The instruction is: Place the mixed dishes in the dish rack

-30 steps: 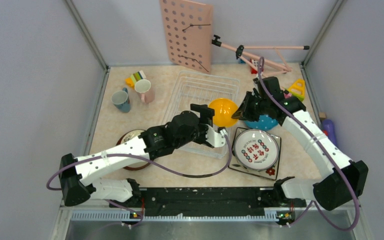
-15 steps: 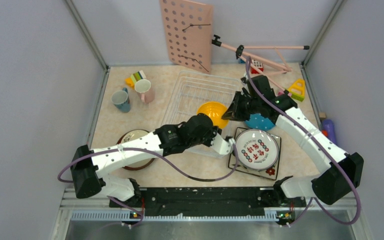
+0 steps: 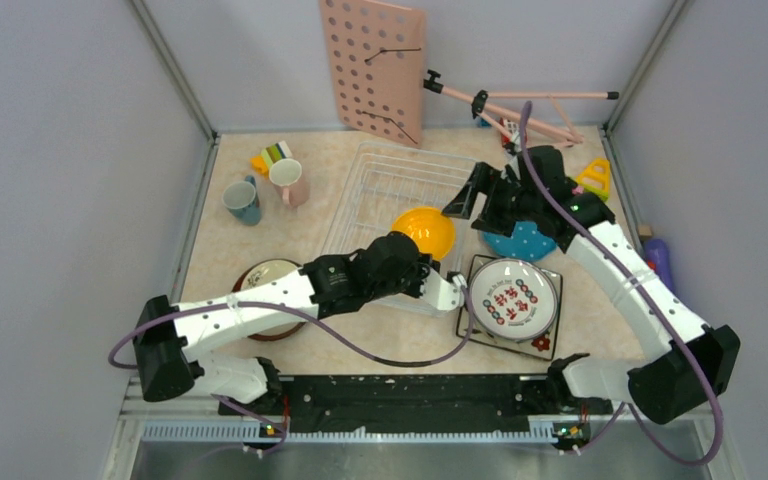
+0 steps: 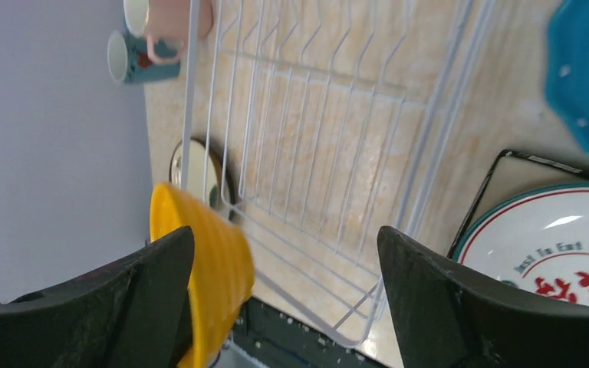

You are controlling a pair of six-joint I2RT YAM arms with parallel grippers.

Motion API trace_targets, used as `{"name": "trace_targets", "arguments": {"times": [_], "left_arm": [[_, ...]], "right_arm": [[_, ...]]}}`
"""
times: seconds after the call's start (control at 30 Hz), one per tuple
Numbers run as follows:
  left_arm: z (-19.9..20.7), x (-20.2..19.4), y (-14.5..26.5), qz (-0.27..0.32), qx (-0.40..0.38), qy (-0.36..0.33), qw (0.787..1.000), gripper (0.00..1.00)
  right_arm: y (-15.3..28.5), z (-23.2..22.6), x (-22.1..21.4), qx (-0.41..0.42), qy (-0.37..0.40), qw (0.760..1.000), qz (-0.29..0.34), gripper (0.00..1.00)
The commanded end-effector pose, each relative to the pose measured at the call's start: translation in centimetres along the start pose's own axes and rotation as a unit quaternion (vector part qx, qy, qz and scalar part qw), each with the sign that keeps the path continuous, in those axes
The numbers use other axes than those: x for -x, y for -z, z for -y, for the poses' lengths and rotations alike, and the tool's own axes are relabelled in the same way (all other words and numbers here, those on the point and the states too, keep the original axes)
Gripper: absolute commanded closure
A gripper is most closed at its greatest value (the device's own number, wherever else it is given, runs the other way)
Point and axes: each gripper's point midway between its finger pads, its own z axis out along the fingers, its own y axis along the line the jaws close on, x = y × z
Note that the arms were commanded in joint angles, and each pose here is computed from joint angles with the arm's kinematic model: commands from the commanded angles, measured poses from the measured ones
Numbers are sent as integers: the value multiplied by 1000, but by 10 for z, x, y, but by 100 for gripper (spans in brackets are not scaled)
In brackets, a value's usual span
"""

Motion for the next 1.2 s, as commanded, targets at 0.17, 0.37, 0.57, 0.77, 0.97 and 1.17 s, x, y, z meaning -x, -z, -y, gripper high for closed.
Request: {"name": "trace_targets", "arguments": {"times": [0.17,0.37,0.57,0.77,0.97,1.17], "left_arm": [[-31,49,45,178,71,172,966,100],[-64,52,76,263,115,349,892,100],[-100,30,95,305,82,520,794,100],[-114,22,103,331,62,593,731,100],[-128,10,107,346,17,685,640,100],[-146,-2,117,395,-34,744,538,100]], "right_arm": [[66,3,59,27,-5,977,209,1],[83,1,63,42,49,963,261,1],[71,-5,46,82,115,963,229,2],[66,-11,30,129,158,956,213,2],[58,-17,17,167,178,950,193,2],[53,-32,5,190,205,943,183,1]]}}
